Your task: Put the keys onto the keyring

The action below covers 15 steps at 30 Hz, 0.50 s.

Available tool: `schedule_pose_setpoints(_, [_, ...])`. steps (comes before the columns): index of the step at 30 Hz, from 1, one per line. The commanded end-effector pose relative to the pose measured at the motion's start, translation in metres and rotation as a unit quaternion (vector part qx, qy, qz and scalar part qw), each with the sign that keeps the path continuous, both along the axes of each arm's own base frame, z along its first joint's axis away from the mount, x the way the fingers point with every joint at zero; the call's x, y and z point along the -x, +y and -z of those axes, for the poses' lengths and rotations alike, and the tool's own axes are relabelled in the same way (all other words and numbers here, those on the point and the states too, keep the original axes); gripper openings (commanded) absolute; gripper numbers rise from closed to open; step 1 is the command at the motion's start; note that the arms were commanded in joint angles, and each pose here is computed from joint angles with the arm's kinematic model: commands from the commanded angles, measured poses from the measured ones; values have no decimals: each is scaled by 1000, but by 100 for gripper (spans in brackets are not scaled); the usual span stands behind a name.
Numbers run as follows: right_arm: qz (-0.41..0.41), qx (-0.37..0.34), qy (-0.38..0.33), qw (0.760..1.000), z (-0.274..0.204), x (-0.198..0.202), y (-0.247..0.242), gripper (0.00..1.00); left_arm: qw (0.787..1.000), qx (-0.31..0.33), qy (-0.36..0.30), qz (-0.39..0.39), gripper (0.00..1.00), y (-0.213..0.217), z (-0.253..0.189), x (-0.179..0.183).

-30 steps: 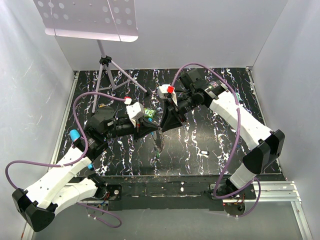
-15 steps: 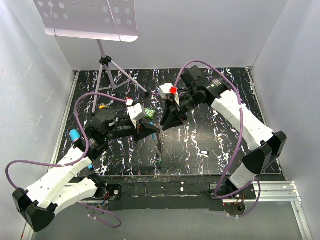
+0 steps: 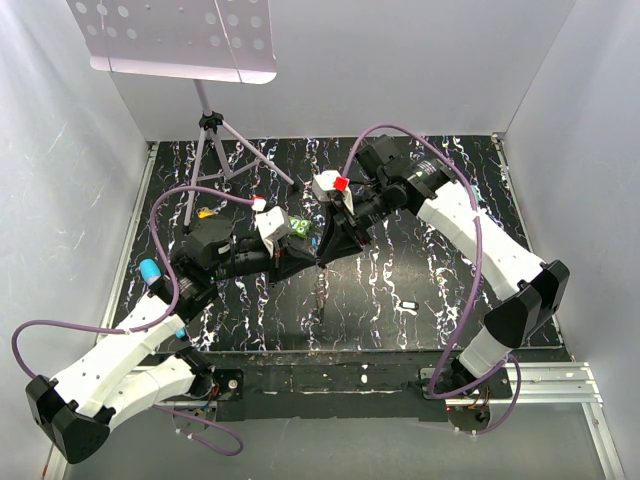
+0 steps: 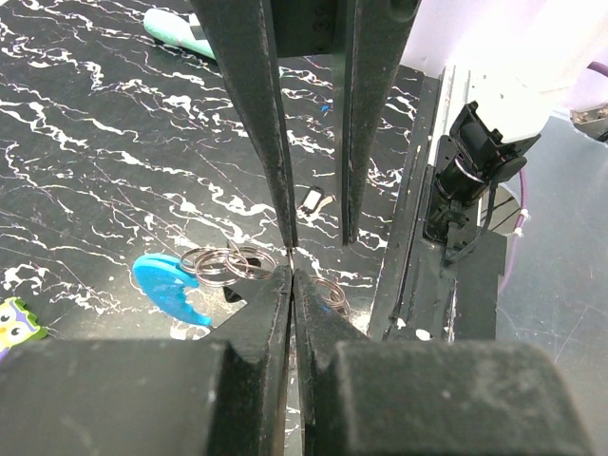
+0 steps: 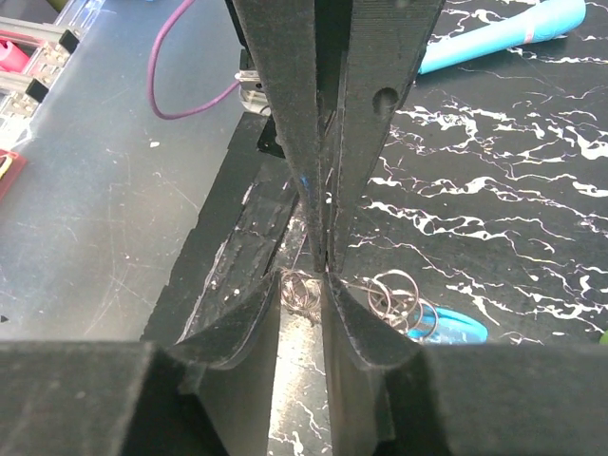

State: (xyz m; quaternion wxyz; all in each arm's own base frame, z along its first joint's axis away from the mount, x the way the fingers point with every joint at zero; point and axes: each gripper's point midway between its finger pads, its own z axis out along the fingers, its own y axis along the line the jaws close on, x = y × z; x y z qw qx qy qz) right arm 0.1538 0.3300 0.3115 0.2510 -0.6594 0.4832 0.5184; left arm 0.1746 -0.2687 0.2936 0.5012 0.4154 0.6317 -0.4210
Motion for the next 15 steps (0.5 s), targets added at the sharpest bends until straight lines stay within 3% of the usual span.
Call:
schedule_pose_setpoints(1, [-9,-1,-2,1000,4,6,4,29,999,28,-26,1,0,2,-20,2])
schedule_pose_setpoints(10, [-1,6,-8,1000,7,1,5,34,999,36,-29,2,0,3,-22,4])
schedule_pose_setpoints(15, [-30,-22,-11,999,-15,16,-1,34,999,32,-25,1,0,4,-19,5])
